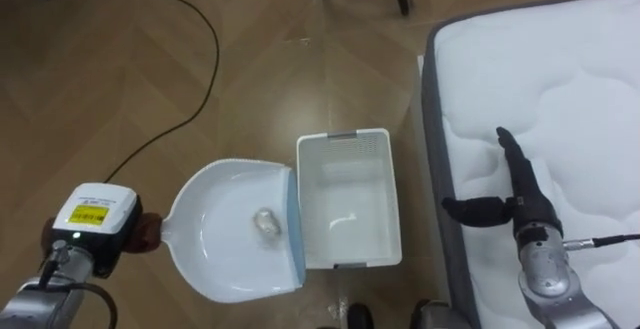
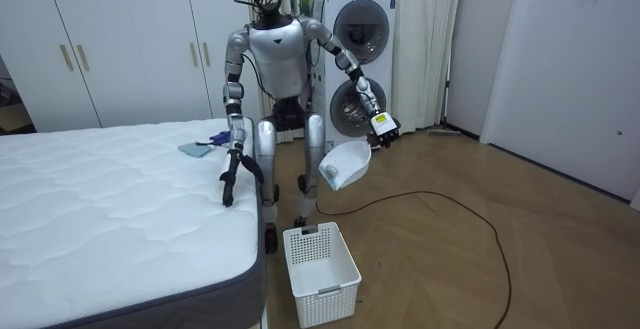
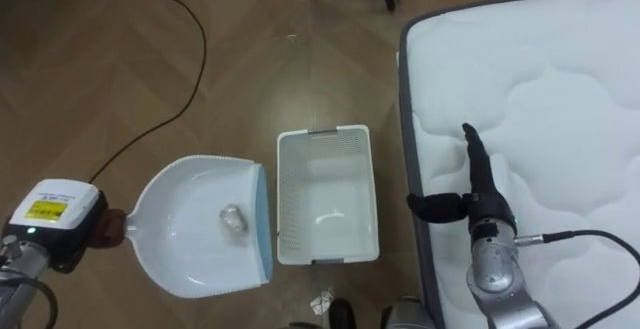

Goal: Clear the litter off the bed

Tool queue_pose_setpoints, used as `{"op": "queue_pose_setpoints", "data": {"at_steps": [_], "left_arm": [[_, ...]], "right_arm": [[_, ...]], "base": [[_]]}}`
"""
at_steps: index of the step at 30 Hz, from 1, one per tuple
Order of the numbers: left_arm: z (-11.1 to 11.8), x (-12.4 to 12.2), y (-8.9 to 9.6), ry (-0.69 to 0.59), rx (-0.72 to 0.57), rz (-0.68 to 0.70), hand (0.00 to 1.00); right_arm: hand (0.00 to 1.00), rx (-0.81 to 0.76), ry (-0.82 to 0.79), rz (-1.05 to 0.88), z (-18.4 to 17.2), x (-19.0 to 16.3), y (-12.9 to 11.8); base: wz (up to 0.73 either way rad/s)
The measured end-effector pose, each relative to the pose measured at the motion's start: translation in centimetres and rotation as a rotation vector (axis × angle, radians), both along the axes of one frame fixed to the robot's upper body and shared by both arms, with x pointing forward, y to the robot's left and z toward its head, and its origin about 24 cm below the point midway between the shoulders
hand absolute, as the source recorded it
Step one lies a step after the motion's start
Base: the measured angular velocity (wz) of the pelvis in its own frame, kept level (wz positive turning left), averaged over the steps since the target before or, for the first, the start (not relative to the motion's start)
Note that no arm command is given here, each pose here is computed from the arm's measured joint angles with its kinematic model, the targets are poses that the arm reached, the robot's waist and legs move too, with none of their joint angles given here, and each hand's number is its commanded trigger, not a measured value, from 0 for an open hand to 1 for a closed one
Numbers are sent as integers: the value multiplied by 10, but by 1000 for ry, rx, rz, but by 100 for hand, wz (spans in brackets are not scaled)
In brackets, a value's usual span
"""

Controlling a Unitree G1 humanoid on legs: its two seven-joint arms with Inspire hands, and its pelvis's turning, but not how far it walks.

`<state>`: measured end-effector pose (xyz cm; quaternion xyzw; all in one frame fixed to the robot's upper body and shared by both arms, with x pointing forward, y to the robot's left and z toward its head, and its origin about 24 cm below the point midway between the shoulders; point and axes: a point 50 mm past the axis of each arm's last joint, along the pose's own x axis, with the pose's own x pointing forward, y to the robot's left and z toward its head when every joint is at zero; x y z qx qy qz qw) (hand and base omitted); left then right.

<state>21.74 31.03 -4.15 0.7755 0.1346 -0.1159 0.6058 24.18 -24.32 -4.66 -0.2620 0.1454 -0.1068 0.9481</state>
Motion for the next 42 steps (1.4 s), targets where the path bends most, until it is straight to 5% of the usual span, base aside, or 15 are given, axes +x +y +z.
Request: {"op": "queue_pose_setpoints", "data": {"at_steps": [28, 42], "left_arm": [[14, 7, 25, -18, 66, 67, 100], [14, 5, 29, -70, -125, 221, 100]], "right_arm": [[0, 2, -20, -26, -1, 0, 4], [0, 34, -28, -57, -2, -3, 3]], "base": [[0], [1]]}}
